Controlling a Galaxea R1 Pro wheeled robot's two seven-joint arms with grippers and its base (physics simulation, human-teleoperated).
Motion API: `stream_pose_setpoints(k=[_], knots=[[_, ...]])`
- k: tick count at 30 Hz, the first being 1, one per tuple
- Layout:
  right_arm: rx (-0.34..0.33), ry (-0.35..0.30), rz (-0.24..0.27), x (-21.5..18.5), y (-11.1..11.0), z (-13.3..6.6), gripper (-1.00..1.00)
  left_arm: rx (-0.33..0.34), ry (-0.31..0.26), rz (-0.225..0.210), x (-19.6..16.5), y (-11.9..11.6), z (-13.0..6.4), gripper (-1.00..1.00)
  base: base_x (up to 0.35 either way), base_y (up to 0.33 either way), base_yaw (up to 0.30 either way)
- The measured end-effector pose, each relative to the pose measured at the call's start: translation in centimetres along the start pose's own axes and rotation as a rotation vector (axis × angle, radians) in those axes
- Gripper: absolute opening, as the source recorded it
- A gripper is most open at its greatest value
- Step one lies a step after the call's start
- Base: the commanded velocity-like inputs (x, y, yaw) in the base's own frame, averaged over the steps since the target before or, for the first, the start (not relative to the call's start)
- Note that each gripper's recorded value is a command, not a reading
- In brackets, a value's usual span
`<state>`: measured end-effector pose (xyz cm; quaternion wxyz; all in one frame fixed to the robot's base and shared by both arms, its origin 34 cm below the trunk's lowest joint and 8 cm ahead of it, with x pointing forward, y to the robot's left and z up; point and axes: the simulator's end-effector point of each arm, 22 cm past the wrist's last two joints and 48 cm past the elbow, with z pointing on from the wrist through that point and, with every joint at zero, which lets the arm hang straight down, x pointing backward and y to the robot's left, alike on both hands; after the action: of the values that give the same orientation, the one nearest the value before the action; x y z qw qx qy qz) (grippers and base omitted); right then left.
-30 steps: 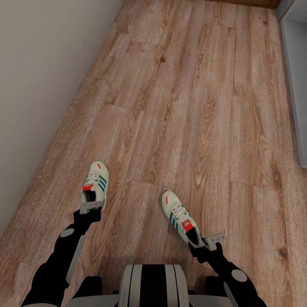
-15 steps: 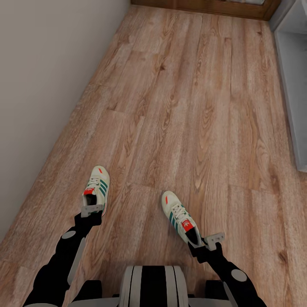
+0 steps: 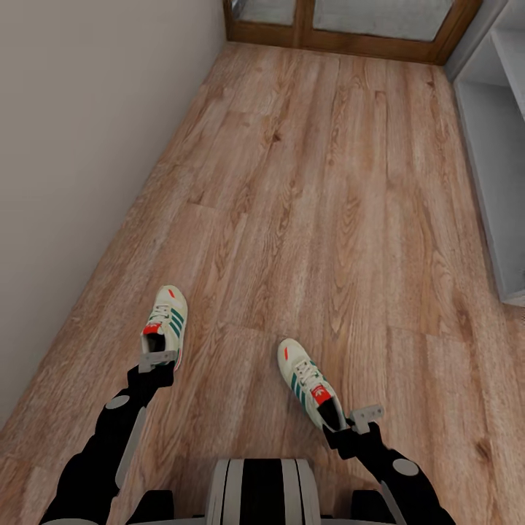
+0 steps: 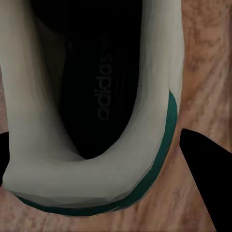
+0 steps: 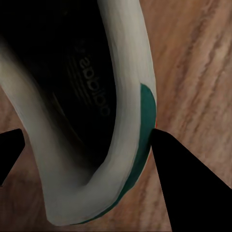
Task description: Pick up the two gym shoes and the two sandals from the corridor floor and place them onto the hallstand (shoe rack) in the corridor, making sure they are on the rack and not on the floor. Arrange them so the two gym shoes are next to each other and the two sandals are next to each other.
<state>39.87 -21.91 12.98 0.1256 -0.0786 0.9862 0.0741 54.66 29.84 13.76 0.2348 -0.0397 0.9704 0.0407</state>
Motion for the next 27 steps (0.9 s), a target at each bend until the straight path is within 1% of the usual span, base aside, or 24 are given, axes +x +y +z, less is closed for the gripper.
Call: stream_pose_setpoints(k=[4, 8, 13, 14, 17, 20, 22, 24, 27], knots=[[-0.003, -0.002, 0.005, -0.4, 0.3, -0.4, -1.0, -0.001, -0.016, -0.003, -0.9, 0.1, -0.4, -1.0, 0.0, 0.0, 0.0], [-0.007, -0.018, 0.007, -1.4, 0.8, -0.8, -1.0, -0.003, -0.031, -0.004, -1.7, 0.3, -0.9, -1.0, 0.0, 0.0, 0.0], [-0.014, -0.056, 0.008, -4.0, 1.6, -1.9, -1.0, -0.006, -0.051, -0.003, -2.9, 0.5, -1.5, -1.0, 0.0, 0.0, 0.0], [-0.016, -0.068, 0.01, -5.1, 1.9, -2.4, -1.0, -0.007, -0.055, -0.002, -3.1, 0.5, -1.6, -1.0, 0.0, 0.0, 0.0], [-0.012, -0.049, 0.012, -5.3, 1.9, -3.0, -1.0, -0.006, -0.067, -0.003, -3.7, 0.5, -2.0, -1.0, 0.0, 0.0, 0.0], [-0.009, 0.005, 0.02, -4.6, 1.8, -3.5, -1.0, -0.003, -0.078, -0.004, -4.3, 0.4, -2.4, -1.0, 0.0, 0.0, 0.0], [-0.008, 0.001, 0.022, -4.9, 1.9, -3.7, -1.0, -0.002, -0.085, -0.003, -4.7, 0.4, -2.6, -1.0, 0.0, 0.0, 0.0], [0.008, -0.008, 0.028, -5.3, 1.6, -3.9, -1.0, -0.001, -0.091, -0.004, -5.0, 0.3, -2.9, -1.0, 0.0, 0.0, 0.0], [0.092, -0.027, 0.046, -6.1, 0.2, -4.4, -1.0, 0.0, -0.103, -0.006, -5.7, 0.3, -3.3, -1.0, 0.0, 0.0, 0.0]])
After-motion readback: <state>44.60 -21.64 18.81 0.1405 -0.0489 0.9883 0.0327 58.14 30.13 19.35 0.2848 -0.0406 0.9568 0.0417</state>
